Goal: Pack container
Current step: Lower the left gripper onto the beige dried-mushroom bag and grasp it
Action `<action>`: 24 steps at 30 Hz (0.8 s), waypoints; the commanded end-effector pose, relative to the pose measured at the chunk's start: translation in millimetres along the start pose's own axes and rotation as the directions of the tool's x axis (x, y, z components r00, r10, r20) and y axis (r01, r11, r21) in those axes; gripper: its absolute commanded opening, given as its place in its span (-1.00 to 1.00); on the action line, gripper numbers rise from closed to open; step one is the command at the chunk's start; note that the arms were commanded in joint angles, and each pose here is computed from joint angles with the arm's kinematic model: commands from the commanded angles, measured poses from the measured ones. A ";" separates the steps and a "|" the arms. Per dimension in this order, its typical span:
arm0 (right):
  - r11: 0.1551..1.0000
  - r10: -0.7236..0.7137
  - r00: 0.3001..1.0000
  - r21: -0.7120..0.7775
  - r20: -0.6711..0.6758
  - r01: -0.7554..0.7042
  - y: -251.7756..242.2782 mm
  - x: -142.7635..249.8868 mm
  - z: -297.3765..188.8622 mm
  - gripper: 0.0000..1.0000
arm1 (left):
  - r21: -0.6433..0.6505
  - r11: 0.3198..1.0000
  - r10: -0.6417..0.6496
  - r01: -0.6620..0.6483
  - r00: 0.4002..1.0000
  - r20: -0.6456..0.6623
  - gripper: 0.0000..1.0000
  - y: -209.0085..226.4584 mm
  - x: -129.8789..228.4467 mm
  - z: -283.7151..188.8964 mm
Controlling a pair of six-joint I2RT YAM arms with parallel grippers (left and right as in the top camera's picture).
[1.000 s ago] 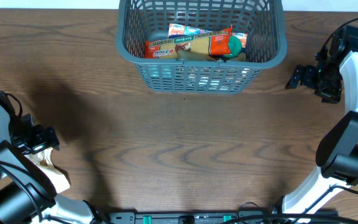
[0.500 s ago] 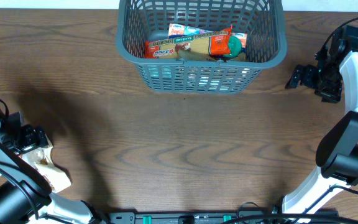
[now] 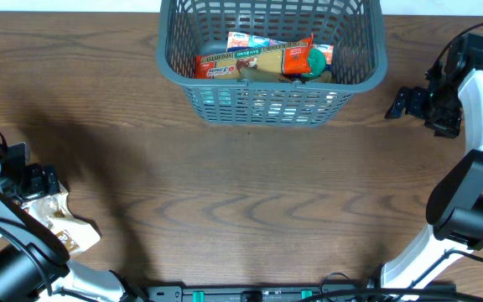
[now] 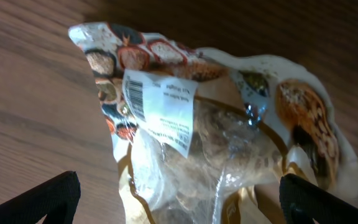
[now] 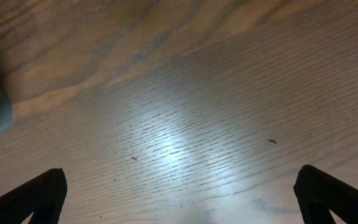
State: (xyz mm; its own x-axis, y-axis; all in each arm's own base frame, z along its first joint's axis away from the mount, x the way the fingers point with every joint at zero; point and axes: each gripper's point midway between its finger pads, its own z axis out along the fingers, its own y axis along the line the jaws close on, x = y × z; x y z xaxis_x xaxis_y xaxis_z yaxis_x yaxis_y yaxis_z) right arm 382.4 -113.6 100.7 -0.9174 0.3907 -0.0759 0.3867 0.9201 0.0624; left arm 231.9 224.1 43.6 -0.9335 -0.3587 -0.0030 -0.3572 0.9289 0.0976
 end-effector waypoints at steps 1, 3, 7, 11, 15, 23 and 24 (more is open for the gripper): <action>1.000 -0.023 1.000 0.001 0.007 0.023 2.0 -0.5 -1.2 0.99 | 0.019 0.999 -0.031 0.032 0.998 -0.047 0.99 -4.8 11.2 9.2; 1.000 -0.023 1.000 0.001 0.012 0.023 2.1 -1.6 -1.2 0.99 | 0.035 0.999 -0.030 0.032 0.998 -0.059 0.98 -8.9 15.5 12.3; 1.000 -0.022 1.000 0.000 0.020 0.022 1.9 -3.6 -1.3 0.99 | 0.090 0.995 -0.028 0.034 0.997 -0.071 0.97 -22.5 25.0 24.6; 1.000 -0.023 1.000 0.000 0.020 0.023 1.9 -3.6 -1.3 0.99 | 0.094 0.995 -0.029 0.034 0.998 -0.062 0.97 -28.0 31.7 42.0; 1.000 -0.022 1.000 0.001 0.014 0.022 1.6 -2.1 -1.3 0.98 | 0.091 0.995 -0.032 0.035 0.999 -0.037 0.97 -29.6 31.3 51.8; 1.000 -0.023 1.000 0.002 0.011 0.023 1.6 -1.3 -1.3 0.98 | 0.119 0.992 -0.034 0.035 0.999 -0.010 0.33 -35.0 27.6 55.3; 1.000 -0.023 1.000 0.002 0.011 0.023 1.6 -1.3 -1.3 0.98 | 0.127 0.991 -0.035 0.035 0.999 -0.004 0.23 -36.4 26.3 55.1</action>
State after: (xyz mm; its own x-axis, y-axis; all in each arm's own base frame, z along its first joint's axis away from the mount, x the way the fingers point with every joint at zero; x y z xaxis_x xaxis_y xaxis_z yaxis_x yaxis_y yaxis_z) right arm 384.4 -114.3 100.8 -0.9169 0.3901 -0.0843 0.3858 0.9204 0.0627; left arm 222.8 193.9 -6.0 -0.9225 -0.3854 -0.0227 -0.3855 0.9227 0.0023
